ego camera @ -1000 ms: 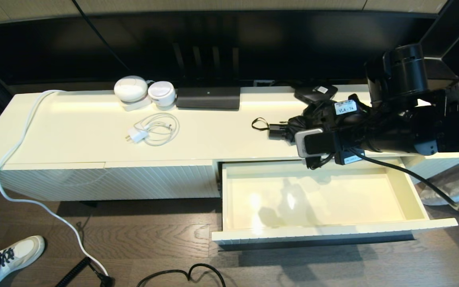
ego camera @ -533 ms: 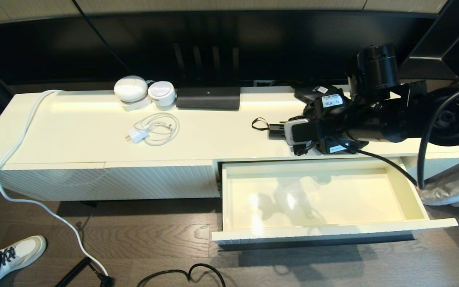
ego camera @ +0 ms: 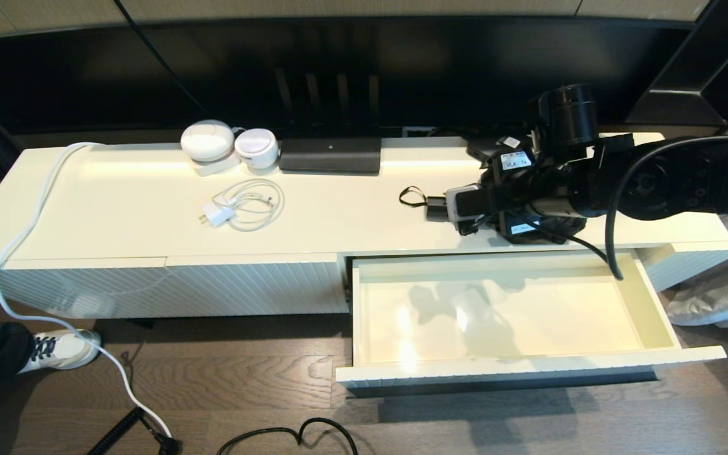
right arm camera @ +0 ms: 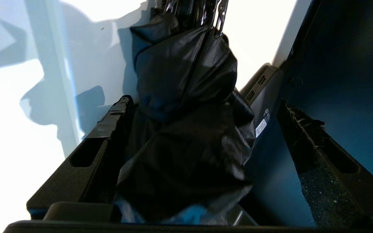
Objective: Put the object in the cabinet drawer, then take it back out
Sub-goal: Put the umbrella in the drawer
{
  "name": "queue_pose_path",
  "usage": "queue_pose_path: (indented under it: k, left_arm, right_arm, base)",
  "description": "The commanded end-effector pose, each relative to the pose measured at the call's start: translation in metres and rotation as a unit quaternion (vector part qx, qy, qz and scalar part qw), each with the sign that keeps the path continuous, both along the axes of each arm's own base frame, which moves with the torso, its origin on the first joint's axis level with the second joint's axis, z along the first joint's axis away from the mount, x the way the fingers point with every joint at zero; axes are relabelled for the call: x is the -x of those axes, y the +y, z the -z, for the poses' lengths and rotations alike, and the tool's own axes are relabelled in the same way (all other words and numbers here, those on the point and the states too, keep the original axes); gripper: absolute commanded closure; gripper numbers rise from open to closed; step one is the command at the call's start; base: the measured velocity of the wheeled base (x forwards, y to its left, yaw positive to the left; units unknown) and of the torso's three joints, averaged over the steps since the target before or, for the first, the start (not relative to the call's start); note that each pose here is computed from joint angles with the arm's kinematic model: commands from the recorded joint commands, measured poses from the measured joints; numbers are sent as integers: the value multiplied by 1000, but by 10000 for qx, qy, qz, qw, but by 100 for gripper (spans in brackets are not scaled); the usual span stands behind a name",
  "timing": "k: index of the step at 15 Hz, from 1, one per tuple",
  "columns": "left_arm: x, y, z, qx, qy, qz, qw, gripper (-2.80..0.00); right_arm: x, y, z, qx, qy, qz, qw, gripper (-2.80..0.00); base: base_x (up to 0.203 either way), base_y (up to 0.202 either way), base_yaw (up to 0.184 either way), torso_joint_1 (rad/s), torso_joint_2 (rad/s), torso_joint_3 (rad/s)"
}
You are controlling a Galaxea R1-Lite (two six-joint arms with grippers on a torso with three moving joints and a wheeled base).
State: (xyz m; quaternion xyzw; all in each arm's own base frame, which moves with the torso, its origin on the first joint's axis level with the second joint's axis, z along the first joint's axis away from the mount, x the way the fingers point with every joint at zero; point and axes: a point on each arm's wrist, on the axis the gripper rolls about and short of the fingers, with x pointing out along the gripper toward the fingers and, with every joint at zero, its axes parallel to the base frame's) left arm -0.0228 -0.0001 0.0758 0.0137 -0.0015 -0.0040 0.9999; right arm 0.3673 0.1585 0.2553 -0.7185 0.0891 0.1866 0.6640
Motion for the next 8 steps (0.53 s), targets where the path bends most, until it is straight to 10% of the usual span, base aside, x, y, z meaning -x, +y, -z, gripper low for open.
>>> queue_pose_path:
  k: [1, 8]
  left_arm:
    - [0, 0, 0, -1, 14, 5, 10000, 0]
    - [0, 0, 0, -1, 14, 0, 10000, 0]
  right_arm:
    - [-11, 5, 9, 60, 48, -6, 10000, -280]
    - [-34, 14, 28, 85, 133, 5, 9999, -280]
  base:
    - [0, 0, 0, 0, 0, 0]
    - [0, 0, 0, 0, 0, 0]
